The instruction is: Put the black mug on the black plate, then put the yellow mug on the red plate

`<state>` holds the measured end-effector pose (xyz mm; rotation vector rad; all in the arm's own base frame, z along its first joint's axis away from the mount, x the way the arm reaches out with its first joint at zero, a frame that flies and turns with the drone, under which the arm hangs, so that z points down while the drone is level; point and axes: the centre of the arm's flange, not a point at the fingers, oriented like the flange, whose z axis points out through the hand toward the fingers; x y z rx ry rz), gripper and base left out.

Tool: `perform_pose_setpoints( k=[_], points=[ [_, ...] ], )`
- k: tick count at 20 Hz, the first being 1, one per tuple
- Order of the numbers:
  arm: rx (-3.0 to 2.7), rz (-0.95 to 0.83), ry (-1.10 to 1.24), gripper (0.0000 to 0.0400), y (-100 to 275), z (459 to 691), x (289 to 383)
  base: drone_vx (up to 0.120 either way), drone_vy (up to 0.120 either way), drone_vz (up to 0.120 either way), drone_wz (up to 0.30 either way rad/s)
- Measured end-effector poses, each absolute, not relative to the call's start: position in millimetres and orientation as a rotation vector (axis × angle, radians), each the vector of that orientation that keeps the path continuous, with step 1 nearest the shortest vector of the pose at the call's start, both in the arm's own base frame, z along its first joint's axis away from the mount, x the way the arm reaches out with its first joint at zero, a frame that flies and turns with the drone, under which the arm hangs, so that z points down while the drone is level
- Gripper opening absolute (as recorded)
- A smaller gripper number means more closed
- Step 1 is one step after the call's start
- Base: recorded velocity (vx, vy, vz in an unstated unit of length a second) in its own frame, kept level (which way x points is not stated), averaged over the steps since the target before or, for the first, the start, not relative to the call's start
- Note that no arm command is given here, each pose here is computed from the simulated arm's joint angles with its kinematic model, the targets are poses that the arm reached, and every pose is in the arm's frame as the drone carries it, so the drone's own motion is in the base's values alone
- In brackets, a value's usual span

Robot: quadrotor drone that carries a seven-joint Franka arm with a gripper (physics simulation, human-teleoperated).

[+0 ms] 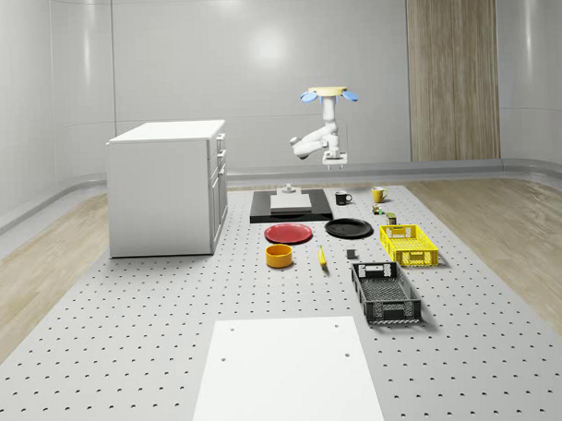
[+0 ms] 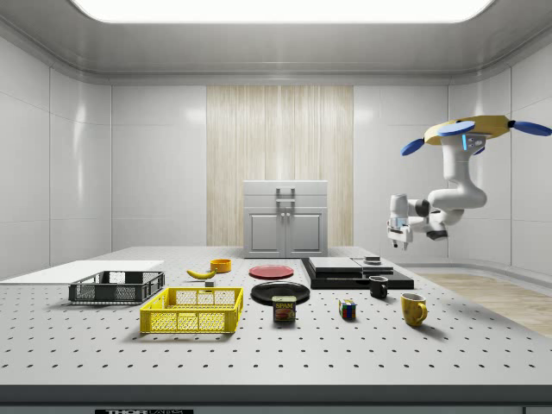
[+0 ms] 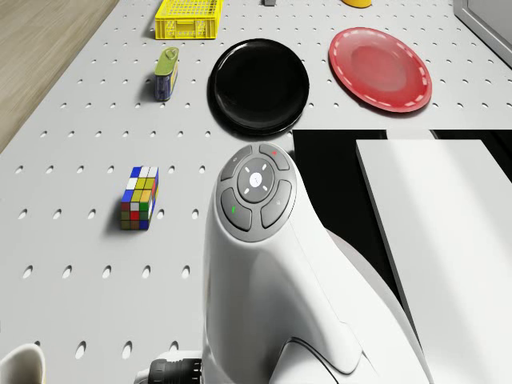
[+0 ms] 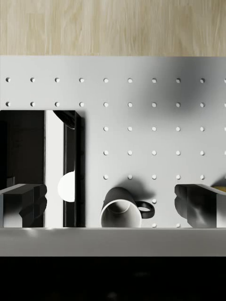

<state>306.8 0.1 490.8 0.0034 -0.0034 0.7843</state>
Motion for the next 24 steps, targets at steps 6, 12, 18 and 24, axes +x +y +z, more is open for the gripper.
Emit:
perform_pose_setpoints(
  k=[6, 12, 18, 24],
  points=[
    [0.002, 0.784, -0.003, 0.0400, -0.1, 490.8, 306.8, 0.120, 0.000, 0.000, 0.000],
    [0.001, 0.784, -0.002, 0.0400, -0.1, 490.8, 306.8, 0.007, 0.000, 0.000, 0.000],
    [0.001, 0.785, -0.002, 0.0400, -0.1, 490.7, 306.8, 0.000, 0.000, 0.000, 0.000],
    [0.001, 0.785, -0.002, 0.0400, -0.1, 490.7, 306.8, 0.000, 0.000, 0.000, 0.000]
  ],
)
